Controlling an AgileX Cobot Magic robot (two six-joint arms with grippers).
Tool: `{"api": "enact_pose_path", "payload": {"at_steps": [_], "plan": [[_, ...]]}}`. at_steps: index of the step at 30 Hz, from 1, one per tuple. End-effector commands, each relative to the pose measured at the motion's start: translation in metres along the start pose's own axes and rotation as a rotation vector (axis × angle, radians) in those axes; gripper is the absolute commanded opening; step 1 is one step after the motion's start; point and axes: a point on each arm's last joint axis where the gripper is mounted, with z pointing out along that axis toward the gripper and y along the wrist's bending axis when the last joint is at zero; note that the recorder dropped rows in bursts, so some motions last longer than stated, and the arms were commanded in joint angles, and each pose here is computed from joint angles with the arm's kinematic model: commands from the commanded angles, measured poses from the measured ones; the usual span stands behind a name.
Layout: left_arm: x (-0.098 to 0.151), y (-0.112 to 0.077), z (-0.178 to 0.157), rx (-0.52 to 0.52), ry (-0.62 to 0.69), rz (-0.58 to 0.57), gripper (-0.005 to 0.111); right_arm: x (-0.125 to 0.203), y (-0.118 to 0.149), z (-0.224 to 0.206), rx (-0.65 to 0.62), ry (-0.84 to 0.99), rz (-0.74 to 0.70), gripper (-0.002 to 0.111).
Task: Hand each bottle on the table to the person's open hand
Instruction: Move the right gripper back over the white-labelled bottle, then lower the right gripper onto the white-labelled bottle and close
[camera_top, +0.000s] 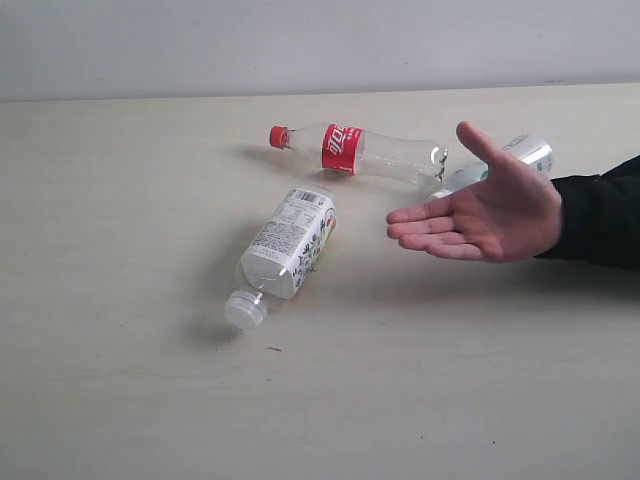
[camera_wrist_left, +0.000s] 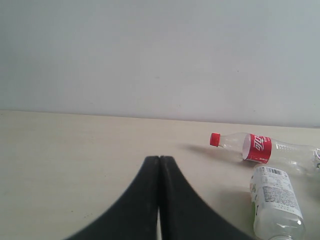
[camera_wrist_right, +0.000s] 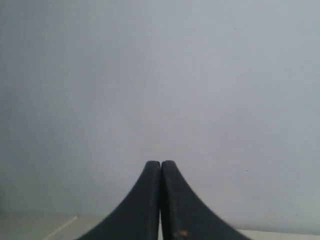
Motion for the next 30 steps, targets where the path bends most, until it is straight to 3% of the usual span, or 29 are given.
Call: {"api": "enact_pose_path", "payload": {"at_steps": [1,8,14,20,24,28,30], "plan": [[0.000,0.000,0.000,0.000,-0.008,-0.007,0.000,-0.010,0.008,0.052,-0.036,0.139,-0.099,0.000],[0.000,0.000,0.000,0.000,-0.008,-0.007,0.000,0.023,0.029,0.139,-0.076,0.437,-0.180,0.000],[0.000,0.000,0.000,0.000,-0.008,-0.007,0.000,0.051,0.043,0.193,-0.067,0.602,-0.562,0.000],[0.000,0.000,0.000,0.000,-0.008,-0.007,0.000,0.060,0.032,0.225,0.020,0.790,-0.945,0.000],[0.000,0.000,0.000,0.000,-0.008,-0.007,0.000,0.059,0.027,0.244,0.217,1.007,-0.799,0.000],[0.000,0.000,0.000,0.000,-0.008,-0.007,0.000,0.072,0.048,0.268,0.270,1.113,-0.325,0.000],[0.000,0.000,0.000,0.000,-0.008,-0.007,0.000,0.093,0.053,0.272,0.291,1.169,-0.158,0.006]]}}
